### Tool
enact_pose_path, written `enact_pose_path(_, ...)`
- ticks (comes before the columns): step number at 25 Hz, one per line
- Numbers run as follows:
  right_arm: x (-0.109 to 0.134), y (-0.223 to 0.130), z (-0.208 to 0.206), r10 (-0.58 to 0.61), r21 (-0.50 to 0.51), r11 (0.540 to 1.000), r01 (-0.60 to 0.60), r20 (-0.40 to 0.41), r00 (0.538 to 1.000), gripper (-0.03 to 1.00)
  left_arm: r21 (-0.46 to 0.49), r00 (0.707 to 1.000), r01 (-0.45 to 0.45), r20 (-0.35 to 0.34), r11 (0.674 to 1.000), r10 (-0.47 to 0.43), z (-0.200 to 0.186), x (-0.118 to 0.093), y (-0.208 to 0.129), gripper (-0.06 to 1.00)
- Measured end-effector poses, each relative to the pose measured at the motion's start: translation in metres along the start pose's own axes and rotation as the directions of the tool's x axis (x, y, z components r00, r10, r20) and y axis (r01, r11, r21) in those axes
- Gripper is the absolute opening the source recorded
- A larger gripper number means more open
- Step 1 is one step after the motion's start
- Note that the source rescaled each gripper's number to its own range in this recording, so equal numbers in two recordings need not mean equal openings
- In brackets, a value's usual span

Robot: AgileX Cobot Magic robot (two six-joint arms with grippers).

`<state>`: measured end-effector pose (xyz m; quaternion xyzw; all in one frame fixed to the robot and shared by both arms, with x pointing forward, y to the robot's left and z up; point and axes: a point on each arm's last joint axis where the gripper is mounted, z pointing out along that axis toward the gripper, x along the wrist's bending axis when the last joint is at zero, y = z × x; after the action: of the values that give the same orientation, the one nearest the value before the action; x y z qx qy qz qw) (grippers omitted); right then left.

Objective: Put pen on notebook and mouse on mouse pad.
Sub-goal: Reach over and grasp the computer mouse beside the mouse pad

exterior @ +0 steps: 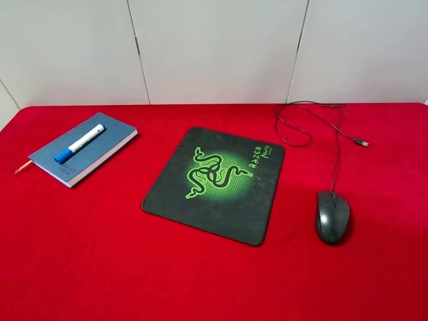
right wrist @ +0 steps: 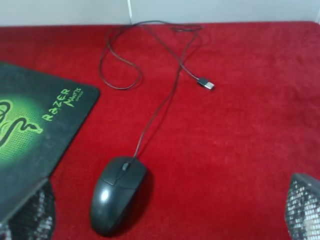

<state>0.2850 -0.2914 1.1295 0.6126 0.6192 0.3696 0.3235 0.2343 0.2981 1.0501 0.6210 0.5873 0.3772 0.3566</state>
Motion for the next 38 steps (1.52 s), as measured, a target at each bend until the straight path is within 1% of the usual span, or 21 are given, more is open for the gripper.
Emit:
enact_pose_path(3, 0.001, 0.021, 0.016, -0.020, 0.042, 0.999, 0.021, -0.035, 0.999, 1.00, 0.000, 1.000, 0.000, 0.000, 1.000, 0.000, 0.000, 0.000, 0.000, 1.00)
enact_pose_path(5, 0.003, 0.028, 0.030, -0.041, 0.085, 0.995, 0.046, -0.061, 0.997, 1.00, 0.000, 1.000, 0.000, 0.000, 1.000, 0.000, 0.000, 0.000, 0.000, 1.00)
enact_pose_path(7, 0.006, 0.031, 0.049, -0.061, 0.158, 0.985, 0.074, -0.085, 0.994, 1.00, 0.000, 1.000, 0.000, 0.000, 1.000, 0.000, 0.000, 0.000, 0.000, 1.00)
enact_pose_path(9, 0.009, 0.032, 0.068, -0.075, 0.232, 0.968, 0.095, -0.093, 0.993, 1.00, 0.000, 1.000, 0.000, 0.000, 1.000, 0.000, 0.000, 0.000, 0.000, 1.00)
enact_pose_path(12, 0.015, 0.031, 0.098, -0.088, 0.345, 0.931, 0.118, -0.100, 0.991, 1.00, 0.000, 1.000, 0.000, 0.000, 1.000, 0.000, 0.000, 0.000, 0.000, 1.00)
enact_pose_path(15, 0.023, 0.025, 0.132, -0.063, 0.468, 0.878, 0.099, -0.093, 0.994, 1.00, 0.000, 1.000, 0.000, 0.000, 1.000, 0.000, 0.000, 0.000, 0.000, 1.00)
enact_pose_path(18, 0.025, 0.017, 0.161, -0.027, 0.568, 0.821, 0.054, -0.056, 0.998, 1.00, 0.000, 1.000, 0.000, 0.000, 1.000, 0.000, 0.000, 0.000, 0.000, 1.00)
enact_pose_path(21, 0.027, 0.008, 0.184, -0.006, 0.644, 0.765, 0.023, -0.030, 1.000, 1.00, 0.000, 1.000, 0.000, 0.000, 1.000, 0.000, 0.000, 0.000, 0.000, 1.00)
enact_pose_path(26, 0.032, -0.004, 0.215, 0.035, 0.706, 0.708, -0.012, -0.017, 0.999, 1.00, 0.000, 1.000, 0.000, 0.000, 1.000, 0.000, 0.000, 0.000, 0.000, 1.00)
enact_pose_path(32, 0.034, -0.021, 0.241, 0.037, 0.767, 0.641, -0.019, -0.007, 0.999, 1.00, 0.000, 1.000, 0.000, 0.000, 1.000, 0.000, 0.000, 0.000, 0.000, 1.00)
enact_pose_path(38, 0.037, -0.030, 0.261, 0.066, 0.779, 0.627, -0.033, -0.011, 0.998, 1.00, 0.000, 1.000, 0.000, 0.000, 1.000, 0.000, 0.000, 0.000, 0.000, 1.00)
